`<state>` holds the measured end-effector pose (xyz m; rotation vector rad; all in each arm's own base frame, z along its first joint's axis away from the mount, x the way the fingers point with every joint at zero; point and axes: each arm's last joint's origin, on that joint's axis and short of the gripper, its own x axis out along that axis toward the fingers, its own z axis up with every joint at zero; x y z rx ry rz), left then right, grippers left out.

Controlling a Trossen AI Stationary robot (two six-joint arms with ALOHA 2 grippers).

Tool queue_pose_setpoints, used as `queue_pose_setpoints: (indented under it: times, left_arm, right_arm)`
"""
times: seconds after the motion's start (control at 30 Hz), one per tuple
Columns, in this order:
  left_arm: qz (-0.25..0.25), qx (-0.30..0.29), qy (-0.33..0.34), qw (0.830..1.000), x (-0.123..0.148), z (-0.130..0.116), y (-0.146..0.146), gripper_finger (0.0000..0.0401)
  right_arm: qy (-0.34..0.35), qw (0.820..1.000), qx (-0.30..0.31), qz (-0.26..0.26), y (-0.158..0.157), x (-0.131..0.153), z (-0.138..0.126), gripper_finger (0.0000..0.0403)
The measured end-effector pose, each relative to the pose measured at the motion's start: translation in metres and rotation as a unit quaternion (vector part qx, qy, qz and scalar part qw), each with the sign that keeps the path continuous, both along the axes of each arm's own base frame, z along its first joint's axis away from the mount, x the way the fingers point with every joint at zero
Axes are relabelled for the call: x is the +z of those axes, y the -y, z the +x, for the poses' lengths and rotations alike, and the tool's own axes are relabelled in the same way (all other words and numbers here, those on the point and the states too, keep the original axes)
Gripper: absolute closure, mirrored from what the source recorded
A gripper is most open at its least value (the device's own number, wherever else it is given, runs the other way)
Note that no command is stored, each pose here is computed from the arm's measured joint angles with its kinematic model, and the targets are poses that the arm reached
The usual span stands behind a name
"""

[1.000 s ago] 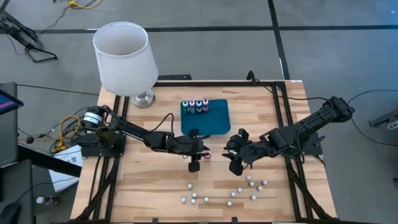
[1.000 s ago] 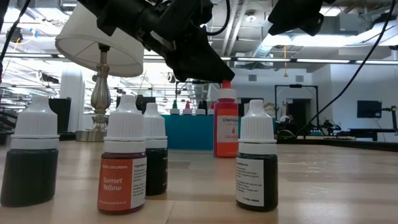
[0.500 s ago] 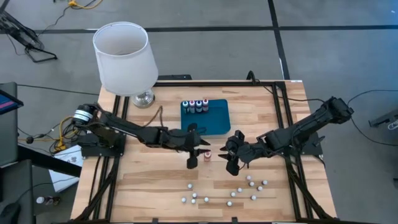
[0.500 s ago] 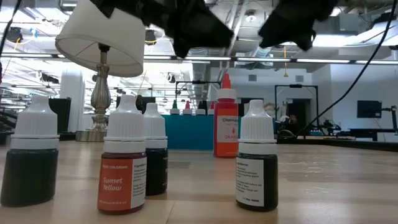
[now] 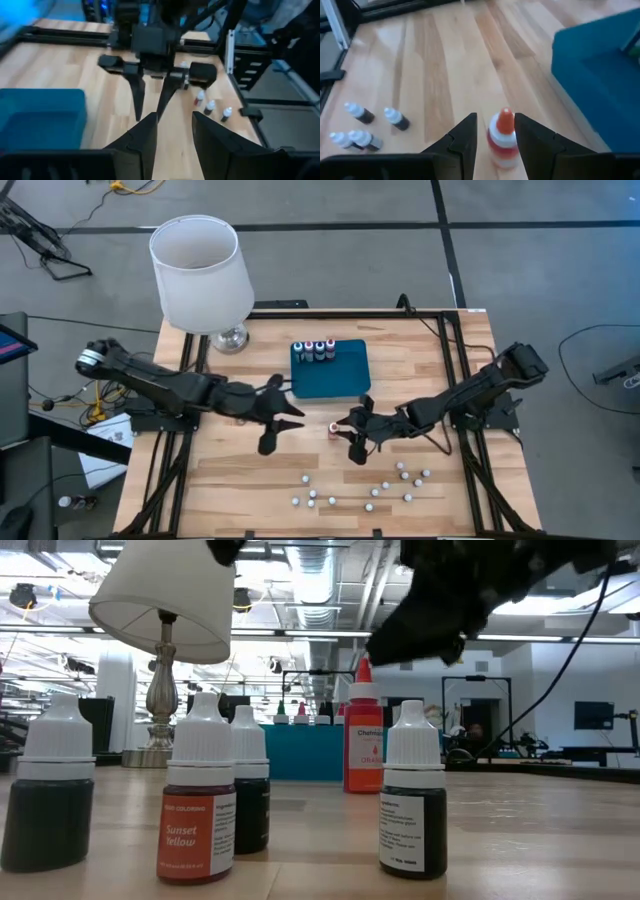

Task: Pick & Place food coloring
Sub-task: Put the large orange food coloring bottle into the bin

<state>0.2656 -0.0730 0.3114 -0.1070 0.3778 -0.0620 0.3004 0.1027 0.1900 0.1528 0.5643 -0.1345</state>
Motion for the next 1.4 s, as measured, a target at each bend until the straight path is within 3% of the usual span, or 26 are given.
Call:
queue_pose_setpoints:
  times: [0.2, 0.43, 0.57, 1.4]
  left_arm:
    - [0.028, 0.045, 0.018, 0.998, 0.011, -0.021, 0.014, 0.0286]
    - [0.036, 0.071, 0.001, 0.997, 0.007, -0.028, 0.022, 0.0287]
    - [0.033, 0.073, -0.004, 0.997, 0.006, -0.027, 0.022, 0.0287]
    - [0.032, 0.076, -0.004, 0.997, 0.006, -0.027, 0.022, 0.0287]
  right_arm:
    - [0.001, 0.999, -0.023, 0.023, 0.008, -0.005, 0.006, 0.0282]
    - [-0.007, 1.0, -0.014, 0.022, 0.013, -0.005, 0.007, 0.0282]
    - [-0.016, 0.999, 0.003, 0.035, 0.015, -0.006, 0.008, 0.0282]
    - [-0.028, 0.999, 0.032, -0.005, 0.021, -0.007, 0.009, 0.0282]
